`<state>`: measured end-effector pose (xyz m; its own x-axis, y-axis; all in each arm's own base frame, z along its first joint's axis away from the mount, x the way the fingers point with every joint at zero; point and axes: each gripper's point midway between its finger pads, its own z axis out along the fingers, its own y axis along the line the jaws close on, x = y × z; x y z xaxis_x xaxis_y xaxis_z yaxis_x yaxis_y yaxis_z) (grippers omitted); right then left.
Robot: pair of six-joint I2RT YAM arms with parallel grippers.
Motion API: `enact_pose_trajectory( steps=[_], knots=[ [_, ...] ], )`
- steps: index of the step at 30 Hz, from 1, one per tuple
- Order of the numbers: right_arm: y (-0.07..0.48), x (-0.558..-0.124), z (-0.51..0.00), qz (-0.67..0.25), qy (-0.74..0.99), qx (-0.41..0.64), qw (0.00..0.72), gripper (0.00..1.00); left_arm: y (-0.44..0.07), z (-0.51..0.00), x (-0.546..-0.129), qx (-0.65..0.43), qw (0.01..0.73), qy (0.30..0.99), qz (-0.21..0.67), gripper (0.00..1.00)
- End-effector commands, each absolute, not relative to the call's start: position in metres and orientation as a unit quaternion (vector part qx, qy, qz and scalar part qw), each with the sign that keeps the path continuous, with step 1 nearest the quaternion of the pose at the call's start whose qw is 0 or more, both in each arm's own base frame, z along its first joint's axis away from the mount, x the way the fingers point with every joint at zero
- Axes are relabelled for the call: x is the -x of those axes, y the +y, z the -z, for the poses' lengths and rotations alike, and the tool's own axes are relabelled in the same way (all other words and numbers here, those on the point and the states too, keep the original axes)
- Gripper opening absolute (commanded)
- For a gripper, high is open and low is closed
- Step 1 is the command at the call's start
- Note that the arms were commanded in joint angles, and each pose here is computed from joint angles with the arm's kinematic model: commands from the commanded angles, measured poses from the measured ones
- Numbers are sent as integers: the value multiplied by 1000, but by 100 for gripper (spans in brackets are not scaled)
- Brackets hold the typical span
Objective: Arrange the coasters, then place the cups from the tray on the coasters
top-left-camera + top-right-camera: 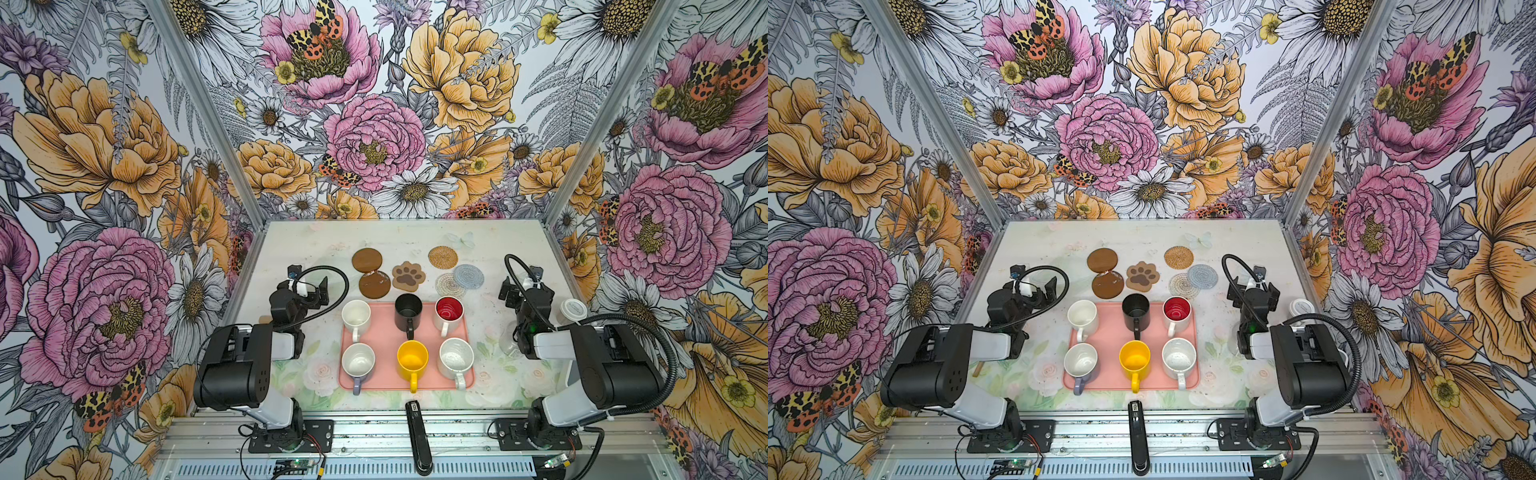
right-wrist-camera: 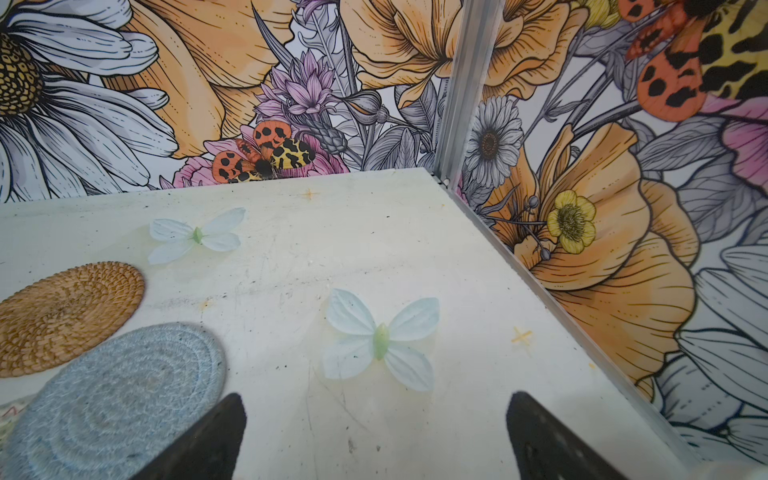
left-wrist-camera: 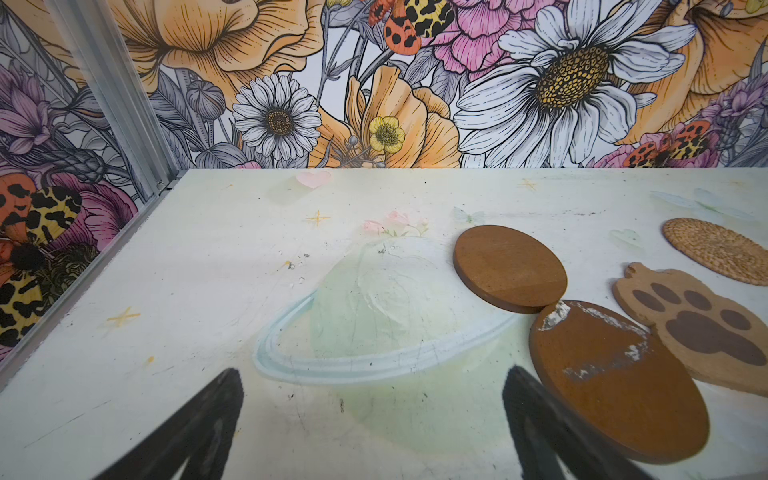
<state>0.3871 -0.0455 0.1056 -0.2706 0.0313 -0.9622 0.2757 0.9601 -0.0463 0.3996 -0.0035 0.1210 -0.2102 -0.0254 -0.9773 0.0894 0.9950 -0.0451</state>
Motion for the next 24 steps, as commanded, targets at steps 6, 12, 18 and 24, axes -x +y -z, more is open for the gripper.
enact_pose_trajectory(
  steps=[6, 12, 18, 24],
  knots=[
    [-43, -394, -117, 100, 778, -95, 612, 99, -3, -130, -405, -18, 641, 765, 58, 99],
    [-43, -395, -116, 98, 780, -95, 611, 99, -2, -130, -404, -17, 640, 766, 57, 99],
    [-44, -394, -117, 99, 778, -96, 612, 99, -3, -131, -405, -18, 641, 765, 57, 99],
    [-53, -385, -121, 110, 765, -124, 622, 96, 5, -142, -414, 7, 621, 783, 33, 91]
  ],
)
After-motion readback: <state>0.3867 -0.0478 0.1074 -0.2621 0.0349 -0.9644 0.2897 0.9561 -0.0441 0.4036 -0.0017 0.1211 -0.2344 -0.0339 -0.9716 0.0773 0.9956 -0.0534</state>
